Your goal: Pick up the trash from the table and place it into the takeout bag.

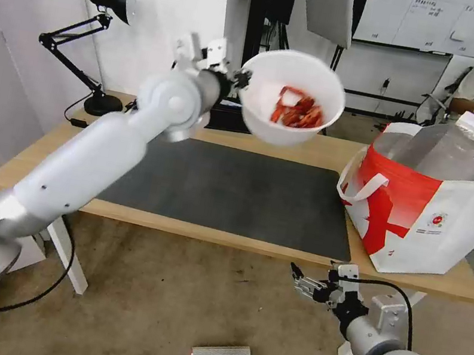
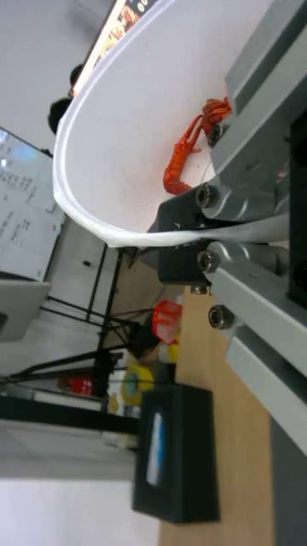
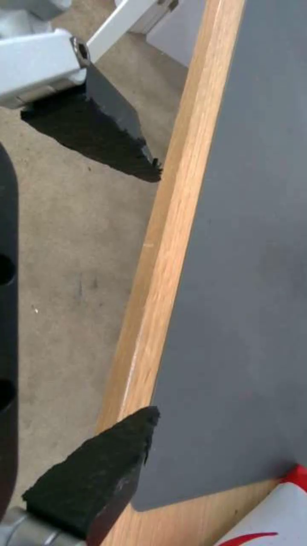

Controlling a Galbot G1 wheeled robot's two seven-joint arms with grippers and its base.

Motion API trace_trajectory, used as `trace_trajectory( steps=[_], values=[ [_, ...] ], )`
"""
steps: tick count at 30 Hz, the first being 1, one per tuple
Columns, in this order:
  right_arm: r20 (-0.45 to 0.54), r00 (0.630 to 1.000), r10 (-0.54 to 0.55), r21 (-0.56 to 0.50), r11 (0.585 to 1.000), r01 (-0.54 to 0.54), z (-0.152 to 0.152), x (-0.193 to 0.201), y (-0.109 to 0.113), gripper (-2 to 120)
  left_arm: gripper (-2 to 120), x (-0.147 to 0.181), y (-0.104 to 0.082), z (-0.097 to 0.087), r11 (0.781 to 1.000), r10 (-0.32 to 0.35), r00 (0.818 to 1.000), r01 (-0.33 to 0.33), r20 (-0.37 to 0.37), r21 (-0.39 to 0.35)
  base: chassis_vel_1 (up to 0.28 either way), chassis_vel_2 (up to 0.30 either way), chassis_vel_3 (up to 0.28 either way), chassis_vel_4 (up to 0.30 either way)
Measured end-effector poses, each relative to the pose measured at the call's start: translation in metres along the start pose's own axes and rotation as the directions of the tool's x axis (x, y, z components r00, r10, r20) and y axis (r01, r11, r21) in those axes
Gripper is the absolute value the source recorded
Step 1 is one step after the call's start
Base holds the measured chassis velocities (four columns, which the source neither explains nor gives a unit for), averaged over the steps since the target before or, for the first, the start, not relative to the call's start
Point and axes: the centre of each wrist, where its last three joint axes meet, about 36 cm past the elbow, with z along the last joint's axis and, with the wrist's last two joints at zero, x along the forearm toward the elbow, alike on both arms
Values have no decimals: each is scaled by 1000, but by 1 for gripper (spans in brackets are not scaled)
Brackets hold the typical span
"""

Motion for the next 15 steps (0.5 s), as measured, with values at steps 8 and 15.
trace_trajectory(
  steps=[8, 15],
  values=[
    [0, 1000, 0, 0, 1000, 0, 0, 0, 0, 100, 0, -17, -34, -3, 999, 46, 999, -46, -12, -2, 0, 0, 0, 0],
    [0, 1000, 0, 0, 1000, 0, 0, 0, 0, 100, 0, -33, -66, 3, 996, 86, 996, -86, -24, -5, 0, 0, 0, 0]
  ],
)
